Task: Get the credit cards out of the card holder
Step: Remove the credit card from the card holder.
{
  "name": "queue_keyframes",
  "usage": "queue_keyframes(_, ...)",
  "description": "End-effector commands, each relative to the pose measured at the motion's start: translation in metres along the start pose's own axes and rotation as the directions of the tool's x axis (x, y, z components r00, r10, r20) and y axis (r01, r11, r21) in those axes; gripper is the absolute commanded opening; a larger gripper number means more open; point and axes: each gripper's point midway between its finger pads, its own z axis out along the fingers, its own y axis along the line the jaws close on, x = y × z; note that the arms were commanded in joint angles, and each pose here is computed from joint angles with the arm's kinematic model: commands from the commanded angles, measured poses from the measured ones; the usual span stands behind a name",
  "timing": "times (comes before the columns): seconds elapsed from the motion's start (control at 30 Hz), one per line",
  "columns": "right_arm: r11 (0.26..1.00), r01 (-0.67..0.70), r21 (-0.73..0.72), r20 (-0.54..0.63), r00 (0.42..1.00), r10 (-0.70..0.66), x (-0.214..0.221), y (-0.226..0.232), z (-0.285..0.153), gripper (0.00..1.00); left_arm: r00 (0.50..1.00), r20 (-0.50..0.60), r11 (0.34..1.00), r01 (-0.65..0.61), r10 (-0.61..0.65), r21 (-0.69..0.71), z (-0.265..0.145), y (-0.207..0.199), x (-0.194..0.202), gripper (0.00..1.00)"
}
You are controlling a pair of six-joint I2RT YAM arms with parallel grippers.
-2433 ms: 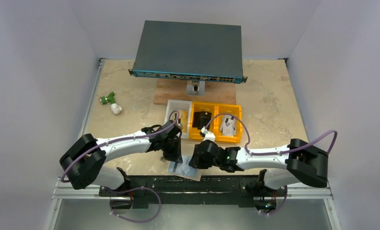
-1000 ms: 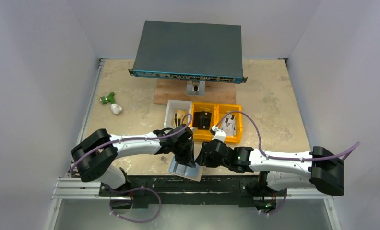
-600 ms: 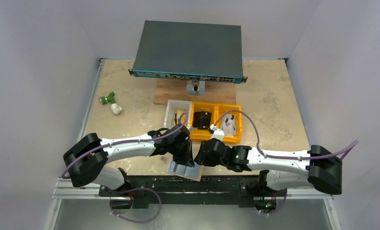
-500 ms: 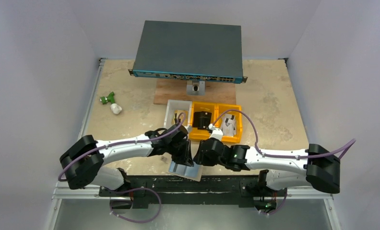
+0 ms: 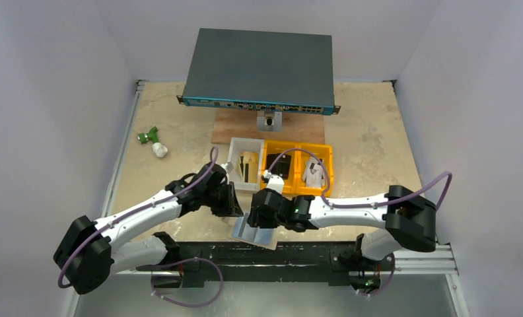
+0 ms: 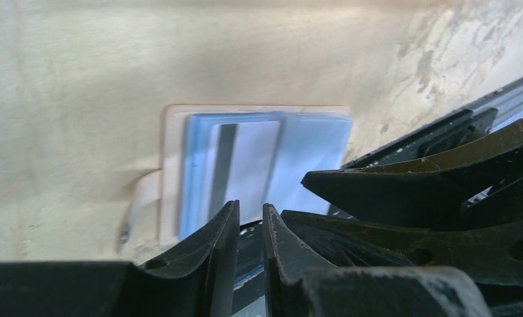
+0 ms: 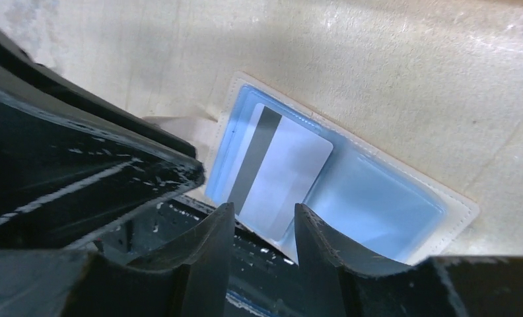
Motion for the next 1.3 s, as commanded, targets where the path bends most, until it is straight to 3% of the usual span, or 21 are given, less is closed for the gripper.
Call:
queue_keyframes(0.0,1.0,0.015,0.003,-0.025,1.0,-0.015,0.004,0.012,0.013,0.4,1.0,-0.001,0.999,0.0,0.0,-0.042,-0.001,0.023,0.003,0.19)
queue_keyframes(0.13,0.997,0.043,0.06,-0.065,0.997,-0.039,0.017,0.002,0.031,0.48,1.0,0.003,0.998,0.015,-0.015,-0.057,0.003,0.032,0.005,0.19)
queue_keyframes(0.4,0.995,0.051,0.084,-0.101,0.994,-0.042,0.029,-0.009,0.044,0.48,0.999,-0.028,0.997,0.045,-0.046,-0.066,0.017,0.045,0.015,0.18)
queue_keyframes(0.57,0.993,0.09,0.078,-0.084,0.993,-0.083,0.02,-0.016,0.053,0.32,0.997,-0.043,0.996,0.061,-0.064,-0.066,0.022,0.049,0.021,0.16)
queue_keyframes(0.97,0.982,0.181,0.046,-0.079,0.981,-0.177,0.002,-0.028,0.063,0.11,0.998,-0.021,0.996,0.063,-0.065,-0.066,0.014,0.043,0.014,0.15)
queue_keyframes(1.13,0.984,0.179,0.024,-0.085,0.981,-0.176,0.004,-0.027,0.063,0.13,0.999,-0.014,0.997,0.049,-0.05,-0.059,0.01,0.037,0.01,0.15)
queue_keyframes(1.27,0.988,0.152,-0.004,-0.096,0.984,-0.152,0.007,-0.025,0.06,0.24,0.999,-0.024,0.997,0.044,-0.045,-0.057,0.012,0.035,0.009,0.12)
